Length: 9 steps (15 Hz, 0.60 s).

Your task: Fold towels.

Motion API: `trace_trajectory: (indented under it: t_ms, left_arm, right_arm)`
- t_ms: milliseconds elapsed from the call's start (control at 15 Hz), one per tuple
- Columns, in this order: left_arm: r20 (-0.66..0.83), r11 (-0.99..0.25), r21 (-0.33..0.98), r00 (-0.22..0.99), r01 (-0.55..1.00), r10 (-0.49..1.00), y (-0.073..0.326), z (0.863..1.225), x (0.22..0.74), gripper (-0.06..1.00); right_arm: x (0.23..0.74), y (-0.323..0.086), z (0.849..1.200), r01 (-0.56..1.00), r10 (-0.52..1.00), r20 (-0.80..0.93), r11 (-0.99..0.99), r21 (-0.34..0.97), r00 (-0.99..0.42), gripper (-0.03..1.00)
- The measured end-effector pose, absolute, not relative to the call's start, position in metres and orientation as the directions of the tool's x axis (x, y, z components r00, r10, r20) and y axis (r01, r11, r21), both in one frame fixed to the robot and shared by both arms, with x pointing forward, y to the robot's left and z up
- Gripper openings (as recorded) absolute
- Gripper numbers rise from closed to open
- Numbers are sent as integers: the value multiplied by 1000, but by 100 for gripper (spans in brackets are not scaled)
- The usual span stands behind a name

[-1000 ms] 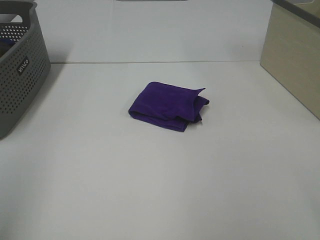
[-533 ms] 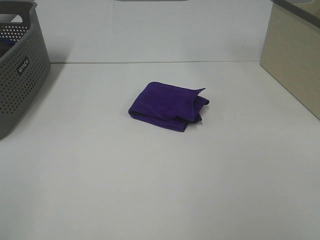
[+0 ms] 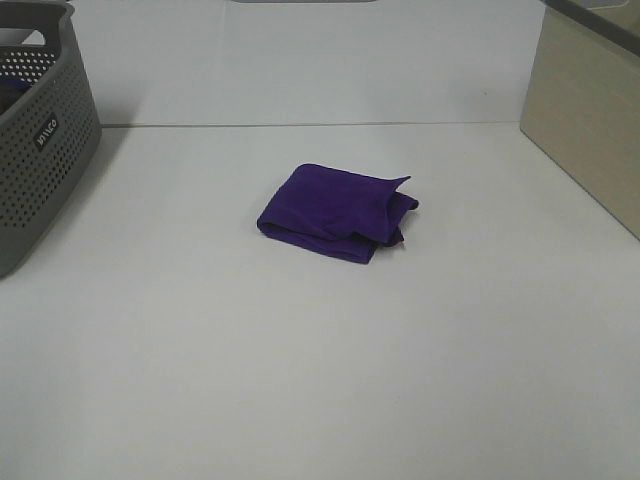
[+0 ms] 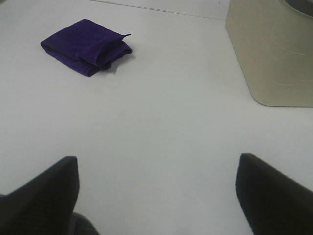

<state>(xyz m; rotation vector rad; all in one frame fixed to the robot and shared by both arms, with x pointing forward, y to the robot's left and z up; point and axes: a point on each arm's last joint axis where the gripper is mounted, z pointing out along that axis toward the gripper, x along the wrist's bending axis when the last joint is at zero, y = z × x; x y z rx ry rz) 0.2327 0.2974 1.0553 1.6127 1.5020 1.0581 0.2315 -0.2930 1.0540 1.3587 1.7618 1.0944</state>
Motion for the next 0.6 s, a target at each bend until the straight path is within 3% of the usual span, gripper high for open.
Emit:
trace_trajectory:
  t_ms: [267,600]
  left_arm:
    - [103,-94,894,4,438,995,297,1055,233,76]
    - [48,-81,901,88,427,995,292,1056,233,76]
  right_arm:
    - [232,-293,1054,426,969,-5,112,898,-245,85]
    - [233,-292,1054,440,1000,-4,14,898,-22,85]
